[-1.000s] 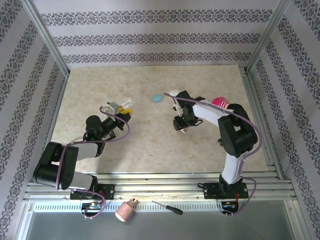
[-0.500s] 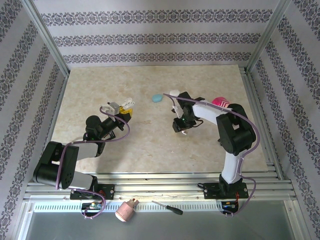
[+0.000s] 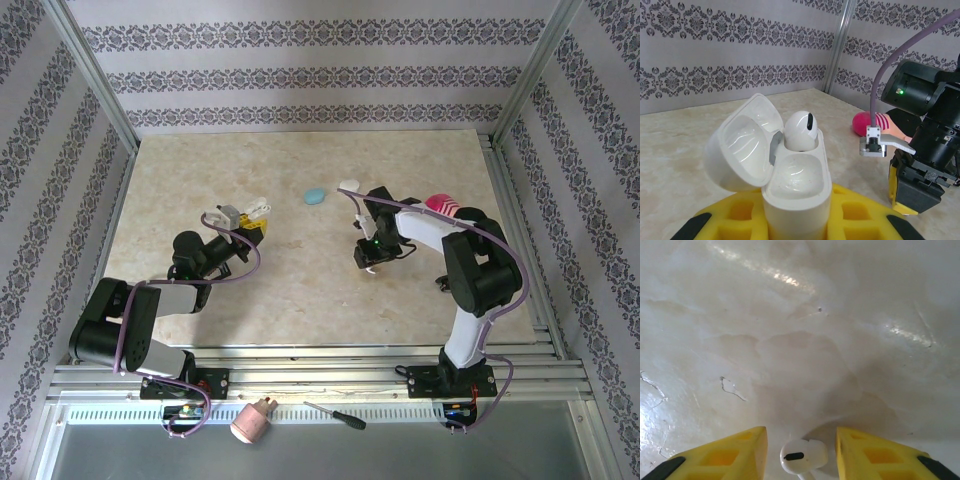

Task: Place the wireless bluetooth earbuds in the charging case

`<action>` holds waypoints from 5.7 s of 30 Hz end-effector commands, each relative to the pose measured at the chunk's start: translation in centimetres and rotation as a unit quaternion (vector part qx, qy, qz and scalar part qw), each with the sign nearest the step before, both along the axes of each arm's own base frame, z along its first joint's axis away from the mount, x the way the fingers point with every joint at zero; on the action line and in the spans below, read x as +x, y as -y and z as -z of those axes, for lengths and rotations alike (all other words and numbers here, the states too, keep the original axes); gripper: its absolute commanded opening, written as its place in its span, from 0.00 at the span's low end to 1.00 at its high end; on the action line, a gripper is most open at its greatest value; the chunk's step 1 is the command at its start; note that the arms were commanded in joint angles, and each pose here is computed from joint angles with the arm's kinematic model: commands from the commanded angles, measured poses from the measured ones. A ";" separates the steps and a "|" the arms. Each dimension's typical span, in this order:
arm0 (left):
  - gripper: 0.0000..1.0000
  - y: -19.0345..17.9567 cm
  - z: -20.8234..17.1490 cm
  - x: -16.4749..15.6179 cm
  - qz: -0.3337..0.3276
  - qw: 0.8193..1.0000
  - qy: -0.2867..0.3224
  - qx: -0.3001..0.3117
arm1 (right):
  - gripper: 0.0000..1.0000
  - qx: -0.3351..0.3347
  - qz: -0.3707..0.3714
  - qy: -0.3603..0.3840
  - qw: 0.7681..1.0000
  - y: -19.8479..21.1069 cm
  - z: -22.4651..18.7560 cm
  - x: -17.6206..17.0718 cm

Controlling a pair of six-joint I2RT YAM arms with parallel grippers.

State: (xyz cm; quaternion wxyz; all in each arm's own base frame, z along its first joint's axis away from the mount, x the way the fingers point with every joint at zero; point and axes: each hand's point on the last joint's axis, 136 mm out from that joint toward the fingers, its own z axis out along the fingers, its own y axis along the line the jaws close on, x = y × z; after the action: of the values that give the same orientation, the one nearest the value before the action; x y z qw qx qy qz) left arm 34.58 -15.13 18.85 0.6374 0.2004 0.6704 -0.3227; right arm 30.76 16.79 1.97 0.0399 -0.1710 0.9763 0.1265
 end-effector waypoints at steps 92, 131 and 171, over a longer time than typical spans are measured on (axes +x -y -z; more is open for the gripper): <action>0.04 4.5 -0.5 -3.0 0.140 0.990 0.023 -0.004 | 0.15 0.034 -0.143 0.378 0.914 -4.8 -14.9 0.5; 0.05 10.2 0.9 -5.5 0.246 0.969 -0.009 0.034 | 0.13 0.057 -0.358 0.509 0.780 -17.5 -22.1 -2.1; 0.05 10.0 0.4 -4.2 0.219 0.975 -0.007 0.026 | 0.21 0.028 -0.382 0.458 0.802 -17.6 -18.4 -3.5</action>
State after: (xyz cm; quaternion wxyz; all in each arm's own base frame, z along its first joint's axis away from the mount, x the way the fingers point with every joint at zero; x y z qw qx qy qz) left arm 29.93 -24.87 16.55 0.5108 0.3510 0.6475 -0.4435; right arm 28.49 34.44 20.25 0.4544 -0.5542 0.6949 0.0595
